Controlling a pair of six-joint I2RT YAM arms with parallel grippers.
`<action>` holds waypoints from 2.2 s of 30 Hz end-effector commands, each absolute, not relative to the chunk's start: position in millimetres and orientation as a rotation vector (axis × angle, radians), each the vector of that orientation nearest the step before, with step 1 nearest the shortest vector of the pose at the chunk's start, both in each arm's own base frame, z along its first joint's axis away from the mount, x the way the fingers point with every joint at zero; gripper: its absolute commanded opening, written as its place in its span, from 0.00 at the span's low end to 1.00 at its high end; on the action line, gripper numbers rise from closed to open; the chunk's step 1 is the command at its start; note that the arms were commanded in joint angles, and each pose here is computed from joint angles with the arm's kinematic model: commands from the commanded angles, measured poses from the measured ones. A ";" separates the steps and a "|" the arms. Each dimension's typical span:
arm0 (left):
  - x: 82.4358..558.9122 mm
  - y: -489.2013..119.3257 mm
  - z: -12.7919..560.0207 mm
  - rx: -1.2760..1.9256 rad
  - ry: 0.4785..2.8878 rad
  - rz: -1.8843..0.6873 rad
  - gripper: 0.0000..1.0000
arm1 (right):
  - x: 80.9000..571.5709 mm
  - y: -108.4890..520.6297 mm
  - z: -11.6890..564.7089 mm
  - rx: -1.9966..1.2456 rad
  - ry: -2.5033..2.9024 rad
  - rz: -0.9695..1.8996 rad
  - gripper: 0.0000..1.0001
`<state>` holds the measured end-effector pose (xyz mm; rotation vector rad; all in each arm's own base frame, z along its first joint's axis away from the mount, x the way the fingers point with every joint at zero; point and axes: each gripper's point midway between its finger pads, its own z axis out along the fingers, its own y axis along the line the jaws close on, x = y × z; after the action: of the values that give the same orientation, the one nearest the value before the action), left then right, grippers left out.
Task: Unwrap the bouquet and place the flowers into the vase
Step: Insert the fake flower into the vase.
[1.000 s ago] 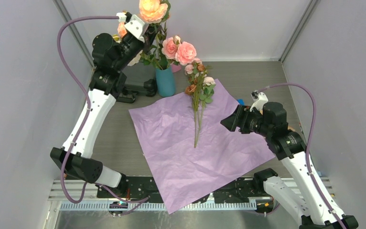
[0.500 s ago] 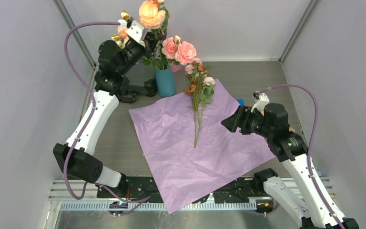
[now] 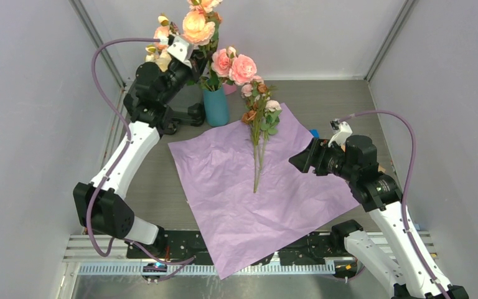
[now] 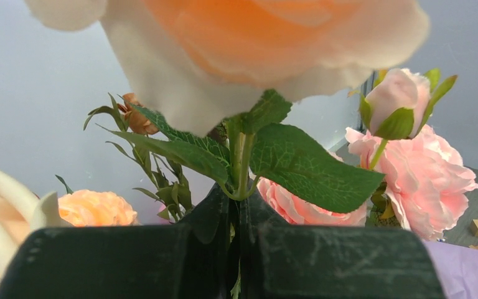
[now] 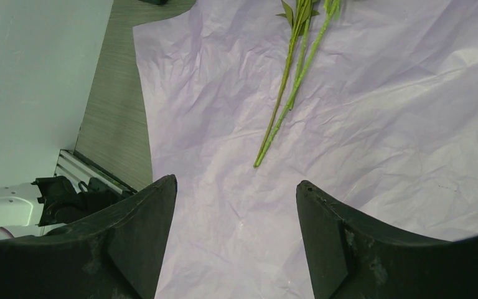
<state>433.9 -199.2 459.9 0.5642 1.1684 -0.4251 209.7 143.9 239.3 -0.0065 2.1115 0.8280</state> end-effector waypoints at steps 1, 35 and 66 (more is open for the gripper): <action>437.7 -194.1 465.0 0.517 1.126 -0.420 0.00 | 211.6 143.8 253.3 -0.011 2.064 0.836 0.75; 476.4 -198.6 356.2 0.453 1.330 -0.464 0.00 | 210.4 142.9 252.1 -0.009 2.061 0.833 0.75; 465.5 -199.8 378.1 0.474 1.306 -0.479 0.56 | 208.4 142.8 249.0 -0.005 2.065 0.838 0.75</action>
<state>475.0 -201.7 339.0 0.4744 1.3992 -0.4768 207.4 143.3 240.8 -0.0084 2.1045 0.8294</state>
